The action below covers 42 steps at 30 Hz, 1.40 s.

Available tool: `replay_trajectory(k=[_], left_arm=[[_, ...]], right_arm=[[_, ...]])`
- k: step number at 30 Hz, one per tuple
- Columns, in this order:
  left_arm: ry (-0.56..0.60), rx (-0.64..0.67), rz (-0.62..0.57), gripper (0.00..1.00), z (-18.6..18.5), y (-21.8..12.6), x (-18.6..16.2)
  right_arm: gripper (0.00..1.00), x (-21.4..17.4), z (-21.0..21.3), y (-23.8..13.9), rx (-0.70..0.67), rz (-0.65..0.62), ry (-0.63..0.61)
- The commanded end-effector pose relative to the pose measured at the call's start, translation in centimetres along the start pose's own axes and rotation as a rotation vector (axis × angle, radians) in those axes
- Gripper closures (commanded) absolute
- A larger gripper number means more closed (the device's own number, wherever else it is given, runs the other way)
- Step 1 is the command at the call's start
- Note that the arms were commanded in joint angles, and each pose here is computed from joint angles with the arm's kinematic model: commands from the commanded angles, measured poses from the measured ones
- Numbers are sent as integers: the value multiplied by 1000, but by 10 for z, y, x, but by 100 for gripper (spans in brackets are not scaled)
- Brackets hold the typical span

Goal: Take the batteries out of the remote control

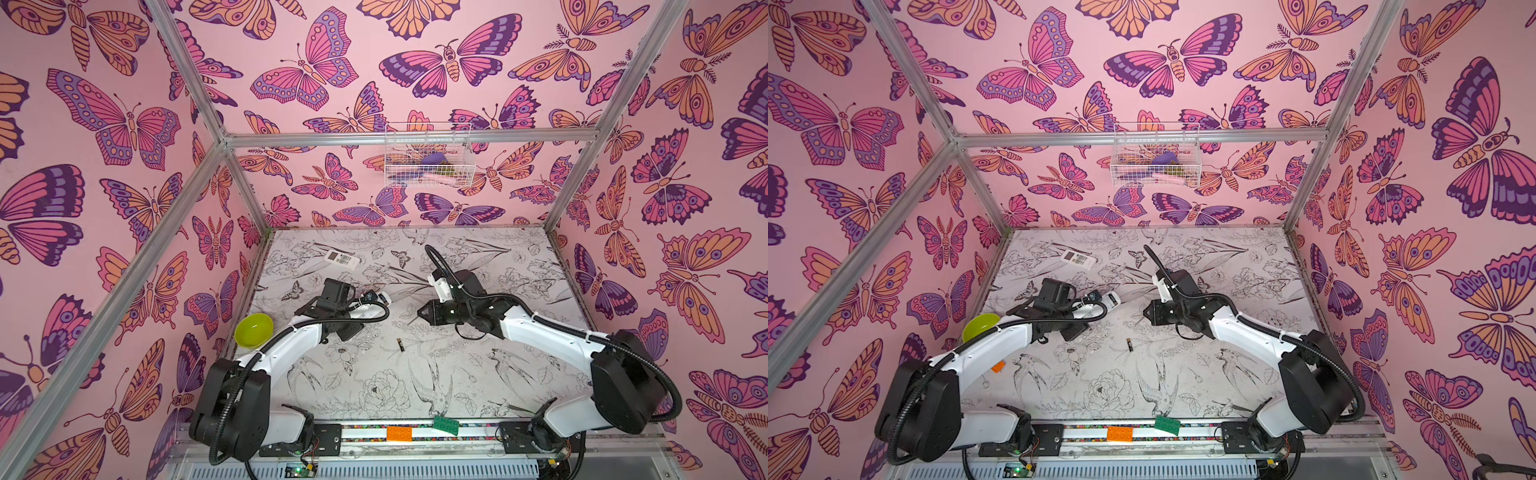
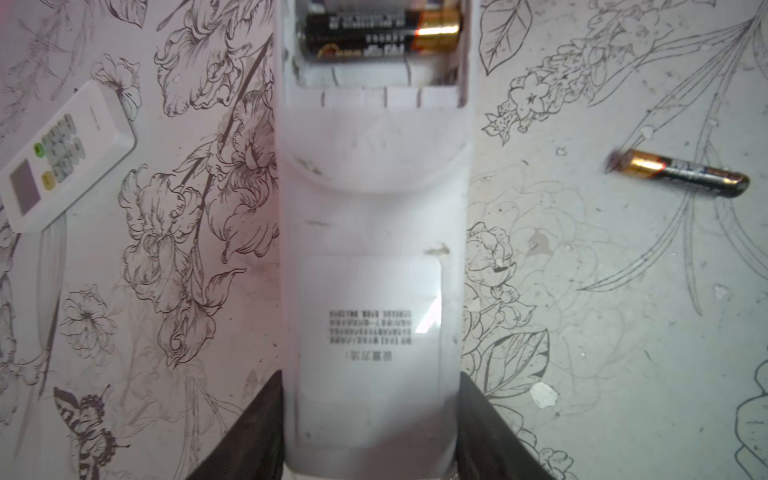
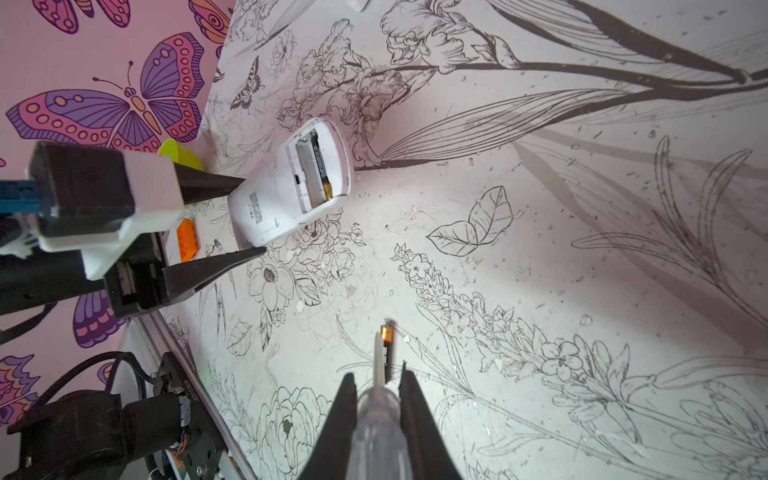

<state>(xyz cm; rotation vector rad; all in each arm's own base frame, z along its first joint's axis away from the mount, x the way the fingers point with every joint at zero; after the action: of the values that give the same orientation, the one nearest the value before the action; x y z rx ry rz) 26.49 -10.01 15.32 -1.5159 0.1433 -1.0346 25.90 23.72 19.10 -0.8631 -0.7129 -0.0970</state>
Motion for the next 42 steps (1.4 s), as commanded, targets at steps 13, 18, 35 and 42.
replay_trajectory(k=[13,18,35,42], left_arm=[[-74,-108,101,95,-7,32,-12],[-79,-113,129,88,-8,39,-16],[-66,-92,63,22,-9,26,-15],[-71,-87,-65,6,-2,-4,-14]], right_arm=[[100,1,-3,7,-16,-84,-5],[100,1,-2,3,-29,-73,-15],[100,-3,-3,10,-37,-69,-12],[100,6,6,31,-30,-25,-39]])
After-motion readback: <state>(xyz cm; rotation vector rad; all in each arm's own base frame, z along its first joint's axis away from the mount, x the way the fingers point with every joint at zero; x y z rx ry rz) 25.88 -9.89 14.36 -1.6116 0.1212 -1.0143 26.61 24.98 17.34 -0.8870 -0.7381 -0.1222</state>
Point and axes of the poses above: each gripper's point midway between its finger pads, its own y axis out along the fingers, its own z axis along the line the jaws close on, x = y × z, the point moved 9 cm from there along -y, back along the fingers, and after that the axes turned 12 degrees about -y, right-handed, at the moved point
